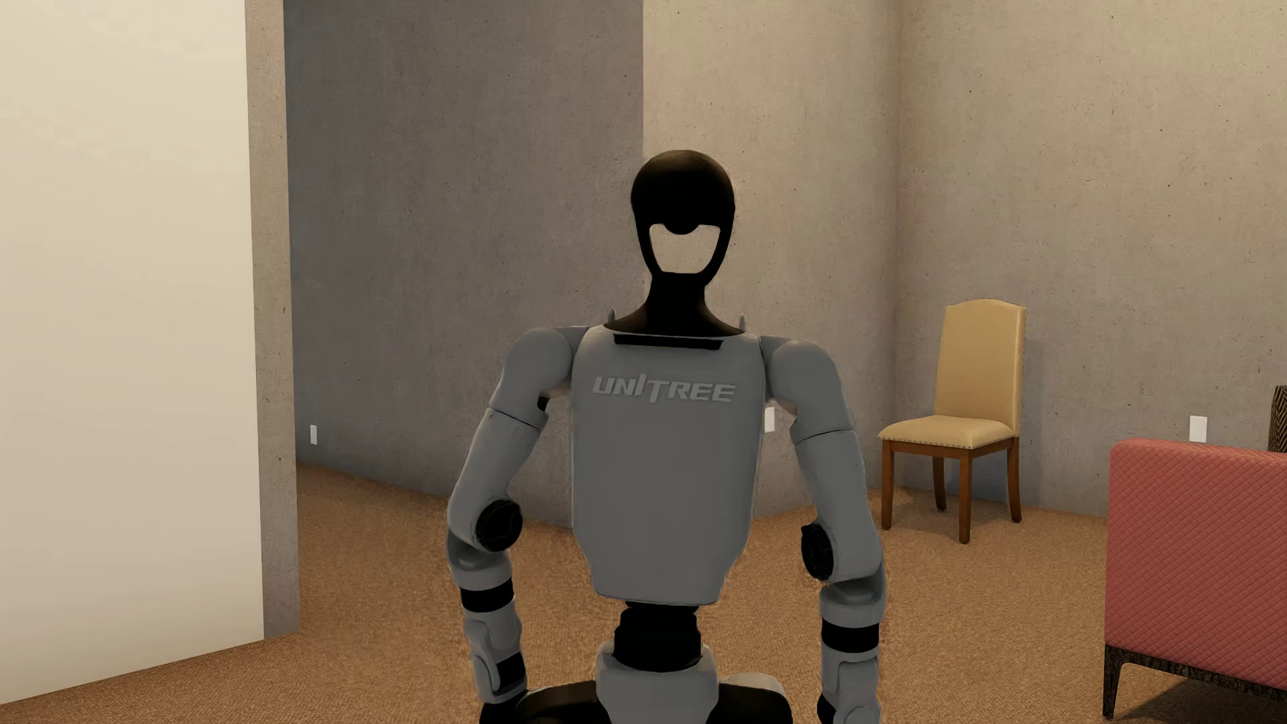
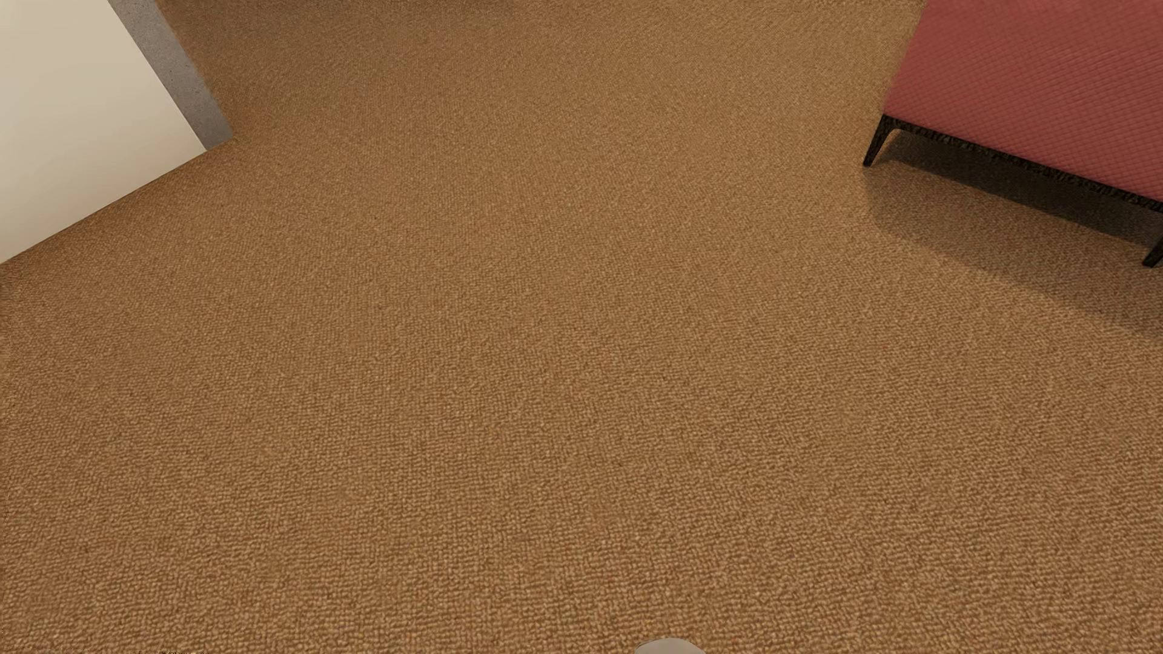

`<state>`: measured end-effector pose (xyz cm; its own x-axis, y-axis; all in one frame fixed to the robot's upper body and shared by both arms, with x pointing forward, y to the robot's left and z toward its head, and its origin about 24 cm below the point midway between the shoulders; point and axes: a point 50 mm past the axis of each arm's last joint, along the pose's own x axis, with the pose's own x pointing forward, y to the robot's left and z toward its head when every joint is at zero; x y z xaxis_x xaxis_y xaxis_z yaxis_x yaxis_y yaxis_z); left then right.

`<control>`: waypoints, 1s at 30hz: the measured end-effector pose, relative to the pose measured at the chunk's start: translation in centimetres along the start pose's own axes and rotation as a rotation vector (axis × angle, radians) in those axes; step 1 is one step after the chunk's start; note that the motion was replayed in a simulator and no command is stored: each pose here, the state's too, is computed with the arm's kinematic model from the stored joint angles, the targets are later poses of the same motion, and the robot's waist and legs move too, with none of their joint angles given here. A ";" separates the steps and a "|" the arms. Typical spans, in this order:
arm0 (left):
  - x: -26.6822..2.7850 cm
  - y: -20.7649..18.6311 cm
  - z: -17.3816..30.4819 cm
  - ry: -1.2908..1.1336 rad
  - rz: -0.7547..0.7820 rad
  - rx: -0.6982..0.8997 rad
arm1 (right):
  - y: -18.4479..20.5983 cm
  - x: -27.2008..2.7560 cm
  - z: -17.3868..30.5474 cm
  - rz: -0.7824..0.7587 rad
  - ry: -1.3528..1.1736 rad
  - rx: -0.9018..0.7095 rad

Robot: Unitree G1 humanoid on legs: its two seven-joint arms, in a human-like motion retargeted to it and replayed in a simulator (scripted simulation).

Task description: Avoid the corner

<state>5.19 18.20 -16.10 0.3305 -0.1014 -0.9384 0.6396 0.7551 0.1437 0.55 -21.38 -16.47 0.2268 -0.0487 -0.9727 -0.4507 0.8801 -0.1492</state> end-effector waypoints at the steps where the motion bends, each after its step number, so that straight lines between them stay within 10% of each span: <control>1: -0.2 -0.5 -0.8 0.026 -0.018 0.020 | -0.2 0.1 0.7 -0.002 -0.024 -0.019; 10: -1.8 -2.6 -4.4 0.111 -0.052 -0.042 | -5.3 -0.4 9.5 -0.130 -0.326 -0.037; 25: -0.7 8.8 6.0 -0.215 0.237 -0.032 | -0.5 -0.4 -0.1 -0.008 -0.023 -0.017; 30: -0.2 4.1 2.4 -0.104 0.141 -0.122 | 0.0 -0.5 -2.4 -0.005 0.074 0.014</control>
<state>9.44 19.76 -14.61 0.4846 -0.0501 -0.8733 0.4950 0.8388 0.2266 -1.62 -22.50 -16.37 0.1643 -0.0873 -0.9825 -0.4375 0.8863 -0.1519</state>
